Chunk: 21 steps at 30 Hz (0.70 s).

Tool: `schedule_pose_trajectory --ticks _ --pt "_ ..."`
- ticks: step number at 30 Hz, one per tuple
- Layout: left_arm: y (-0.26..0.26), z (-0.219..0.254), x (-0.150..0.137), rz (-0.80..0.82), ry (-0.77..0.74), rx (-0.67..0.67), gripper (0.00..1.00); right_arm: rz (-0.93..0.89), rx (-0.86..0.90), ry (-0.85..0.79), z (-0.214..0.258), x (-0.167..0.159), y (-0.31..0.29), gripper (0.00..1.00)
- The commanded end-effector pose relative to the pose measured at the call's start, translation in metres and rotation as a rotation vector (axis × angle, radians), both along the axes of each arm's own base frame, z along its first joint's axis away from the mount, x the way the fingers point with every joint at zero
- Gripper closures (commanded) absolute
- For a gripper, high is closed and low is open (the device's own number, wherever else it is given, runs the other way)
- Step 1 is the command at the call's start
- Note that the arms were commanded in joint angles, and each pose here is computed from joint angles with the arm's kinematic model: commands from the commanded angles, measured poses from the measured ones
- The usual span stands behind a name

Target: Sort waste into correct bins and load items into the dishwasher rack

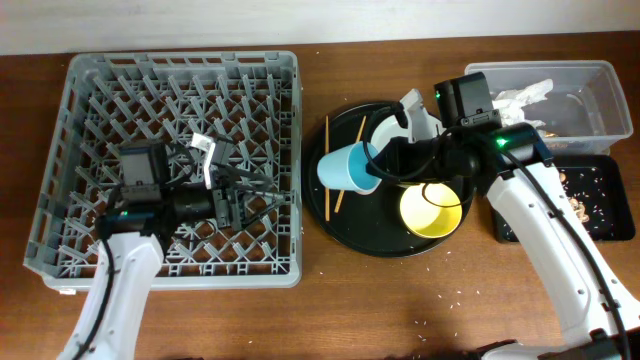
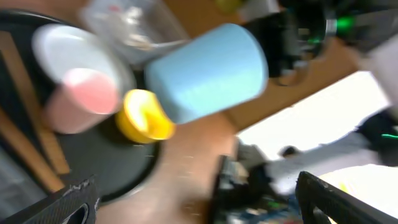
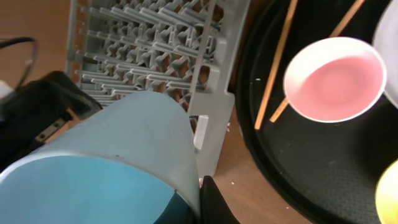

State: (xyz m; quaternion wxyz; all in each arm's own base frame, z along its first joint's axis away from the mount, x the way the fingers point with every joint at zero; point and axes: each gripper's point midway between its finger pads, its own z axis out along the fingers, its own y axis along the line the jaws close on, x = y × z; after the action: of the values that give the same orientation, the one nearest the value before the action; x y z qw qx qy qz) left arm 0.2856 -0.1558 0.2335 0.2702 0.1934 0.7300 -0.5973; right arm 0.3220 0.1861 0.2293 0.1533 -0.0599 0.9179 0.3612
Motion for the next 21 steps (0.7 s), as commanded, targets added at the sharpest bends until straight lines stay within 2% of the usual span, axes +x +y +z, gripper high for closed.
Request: schedule_pose_trajectory --ticks 1,3,7,8,12,21 --pt "-0.003 0.021 -0.015 -0.106 0.161 -0.161 0.01 0.036 0.079 -0.047 0.023 -0.001 0.008 0.96" --pt "-0.003 0.022 -0.012 -0.096 0.239 -0.164 0.01 0.076 0.148 -0.074 0.035 0.0 0.018 0.96" --pt "0.0 0.008 0.011 0.061 0.491 -0.111 0.01 0.124 0.232 -0.091 0.042 0.005 0.03 0.96" --pt "0.001 0.008 0.016 0.085 0.51 -0.11 0.01 0.138 0.25 -0.082 0.041 0.006 0.033 0.96" --pt "0.001 0.014 0.021 0.083 0.444 -0.11 0.01 0.212 0.312 -0.079 0.039 0.007 0.053 0.96" --pt "0.001 0.014 0.021 0.093 0.519 -0.125 0.02 0.281 0.347 -0.048 0.025 0.006 0.096 0.96"
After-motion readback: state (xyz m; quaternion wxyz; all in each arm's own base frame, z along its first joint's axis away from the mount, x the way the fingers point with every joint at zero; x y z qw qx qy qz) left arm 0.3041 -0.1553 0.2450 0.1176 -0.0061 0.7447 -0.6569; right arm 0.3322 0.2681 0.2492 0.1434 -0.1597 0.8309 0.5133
